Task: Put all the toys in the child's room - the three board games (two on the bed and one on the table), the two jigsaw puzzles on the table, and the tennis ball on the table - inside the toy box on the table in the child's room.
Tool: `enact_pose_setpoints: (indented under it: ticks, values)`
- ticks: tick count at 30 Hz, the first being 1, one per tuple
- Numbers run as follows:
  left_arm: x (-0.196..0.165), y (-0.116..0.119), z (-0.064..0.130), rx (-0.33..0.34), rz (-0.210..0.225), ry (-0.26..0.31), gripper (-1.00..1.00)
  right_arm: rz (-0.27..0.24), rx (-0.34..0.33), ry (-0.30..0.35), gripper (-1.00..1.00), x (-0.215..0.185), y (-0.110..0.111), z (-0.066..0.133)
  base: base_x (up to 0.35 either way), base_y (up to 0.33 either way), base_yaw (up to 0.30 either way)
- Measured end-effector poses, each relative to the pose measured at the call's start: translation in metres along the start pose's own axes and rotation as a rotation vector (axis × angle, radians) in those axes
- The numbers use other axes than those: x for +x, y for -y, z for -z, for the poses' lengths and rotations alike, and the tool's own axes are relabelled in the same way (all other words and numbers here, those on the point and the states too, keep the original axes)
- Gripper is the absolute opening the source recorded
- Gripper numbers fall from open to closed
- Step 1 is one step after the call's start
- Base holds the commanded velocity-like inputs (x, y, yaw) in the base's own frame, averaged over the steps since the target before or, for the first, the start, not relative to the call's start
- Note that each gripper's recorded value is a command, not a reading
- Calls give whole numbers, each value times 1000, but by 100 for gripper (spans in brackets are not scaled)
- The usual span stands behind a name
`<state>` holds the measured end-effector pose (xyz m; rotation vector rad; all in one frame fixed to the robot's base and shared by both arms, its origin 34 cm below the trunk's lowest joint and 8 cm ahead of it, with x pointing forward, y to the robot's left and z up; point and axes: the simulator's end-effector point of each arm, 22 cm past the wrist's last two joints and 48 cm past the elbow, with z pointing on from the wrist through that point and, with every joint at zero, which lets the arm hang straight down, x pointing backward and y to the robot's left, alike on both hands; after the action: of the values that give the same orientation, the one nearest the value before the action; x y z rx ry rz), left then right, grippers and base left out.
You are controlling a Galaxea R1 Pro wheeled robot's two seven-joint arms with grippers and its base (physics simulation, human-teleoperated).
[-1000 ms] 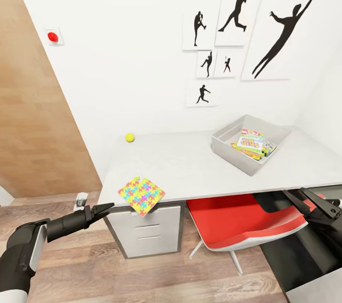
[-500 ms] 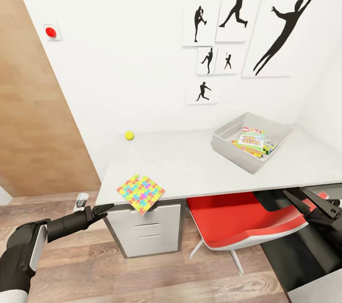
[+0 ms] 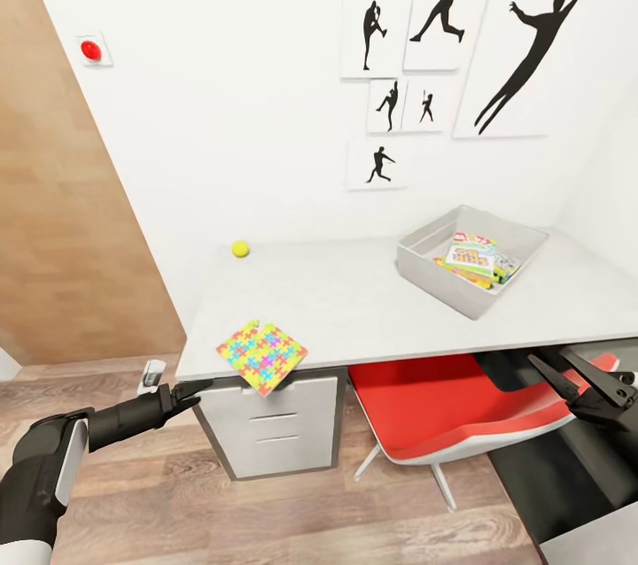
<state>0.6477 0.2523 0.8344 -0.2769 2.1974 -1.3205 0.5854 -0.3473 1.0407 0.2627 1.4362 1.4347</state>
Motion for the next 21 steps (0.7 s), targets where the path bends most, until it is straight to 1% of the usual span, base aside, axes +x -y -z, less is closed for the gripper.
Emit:
enact_pose_setpoints:
  ticks: [15, 21]
  values:
    - [8, -19, -9, 5, 0, -1, 100, 0, -1, 0, 100, 11, 19, 6, 0, 0, 0]
    - [8, -19, -10, 9, -4, 1, 100, 0, -1, 0, 100, 12, 21, 6, 0, 0, 0]
